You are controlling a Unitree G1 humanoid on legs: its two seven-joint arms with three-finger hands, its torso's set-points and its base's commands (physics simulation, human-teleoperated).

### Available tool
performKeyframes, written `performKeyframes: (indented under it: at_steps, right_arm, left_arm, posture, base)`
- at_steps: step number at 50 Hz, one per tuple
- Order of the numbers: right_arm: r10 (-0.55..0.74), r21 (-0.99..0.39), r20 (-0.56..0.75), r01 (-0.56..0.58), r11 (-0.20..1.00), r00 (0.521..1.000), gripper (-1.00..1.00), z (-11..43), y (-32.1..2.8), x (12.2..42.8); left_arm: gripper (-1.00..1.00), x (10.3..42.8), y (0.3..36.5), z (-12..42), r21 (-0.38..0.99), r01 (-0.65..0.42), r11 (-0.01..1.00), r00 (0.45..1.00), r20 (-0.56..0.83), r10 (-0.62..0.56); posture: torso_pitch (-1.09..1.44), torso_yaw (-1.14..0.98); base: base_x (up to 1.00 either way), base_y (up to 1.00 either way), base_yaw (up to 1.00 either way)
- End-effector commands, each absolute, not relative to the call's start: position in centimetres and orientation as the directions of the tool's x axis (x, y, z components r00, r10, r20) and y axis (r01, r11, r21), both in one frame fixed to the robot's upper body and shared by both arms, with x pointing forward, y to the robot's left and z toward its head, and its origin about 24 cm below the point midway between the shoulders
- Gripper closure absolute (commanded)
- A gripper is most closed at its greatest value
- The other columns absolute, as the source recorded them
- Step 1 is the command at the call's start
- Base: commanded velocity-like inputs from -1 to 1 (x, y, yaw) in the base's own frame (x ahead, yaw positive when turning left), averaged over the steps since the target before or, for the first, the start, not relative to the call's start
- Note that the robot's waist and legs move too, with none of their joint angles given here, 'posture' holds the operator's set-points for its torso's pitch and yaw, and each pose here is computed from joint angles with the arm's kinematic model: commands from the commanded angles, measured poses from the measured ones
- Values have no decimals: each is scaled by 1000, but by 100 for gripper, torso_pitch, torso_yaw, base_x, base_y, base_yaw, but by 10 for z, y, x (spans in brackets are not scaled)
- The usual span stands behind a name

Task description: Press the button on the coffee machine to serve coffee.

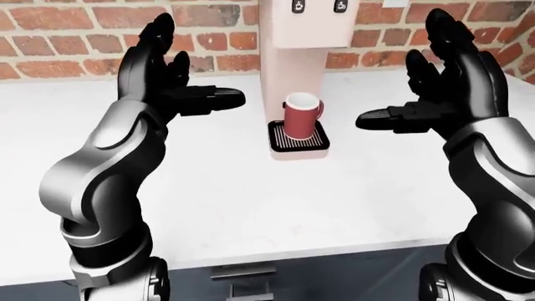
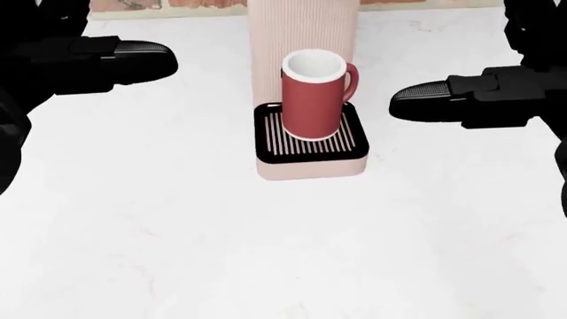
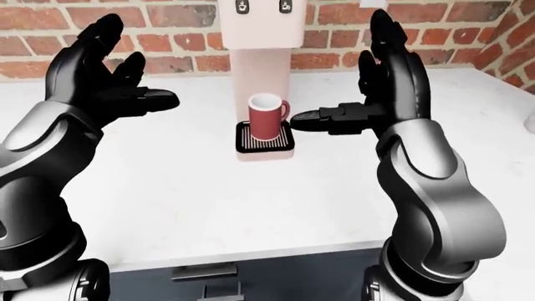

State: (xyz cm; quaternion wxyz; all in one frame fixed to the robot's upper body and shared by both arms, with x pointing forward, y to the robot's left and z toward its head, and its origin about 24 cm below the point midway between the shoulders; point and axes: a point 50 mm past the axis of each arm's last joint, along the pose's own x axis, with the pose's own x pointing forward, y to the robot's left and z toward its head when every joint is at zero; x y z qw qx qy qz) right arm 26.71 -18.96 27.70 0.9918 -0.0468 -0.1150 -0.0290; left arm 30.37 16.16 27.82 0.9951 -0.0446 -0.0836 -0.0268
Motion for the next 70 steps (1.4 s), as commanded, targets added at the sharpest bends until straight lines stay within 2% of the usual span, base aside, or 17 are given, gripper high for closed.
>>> performKeyframes:
  at_steps: [1, 70]
  right_arm:
    - [-49, -86, 310, 79, 993, 950, -100, 290, -190, 262]
    - [-47, -85, 309, 77, 993, 950, -100, 291, -189, 262]
  left_arm:
    - [-100, 298, 162, 295, -87, 66, 994, 966, 256, -42]
    - [-100, 298, 161, 296, -84, 76, 994, 961, 272, -51]
  posture:
    - [-16, 0]
    - [-58, 0]
  base:
    - [0, 0, 0]
    - [0, 0, 0]
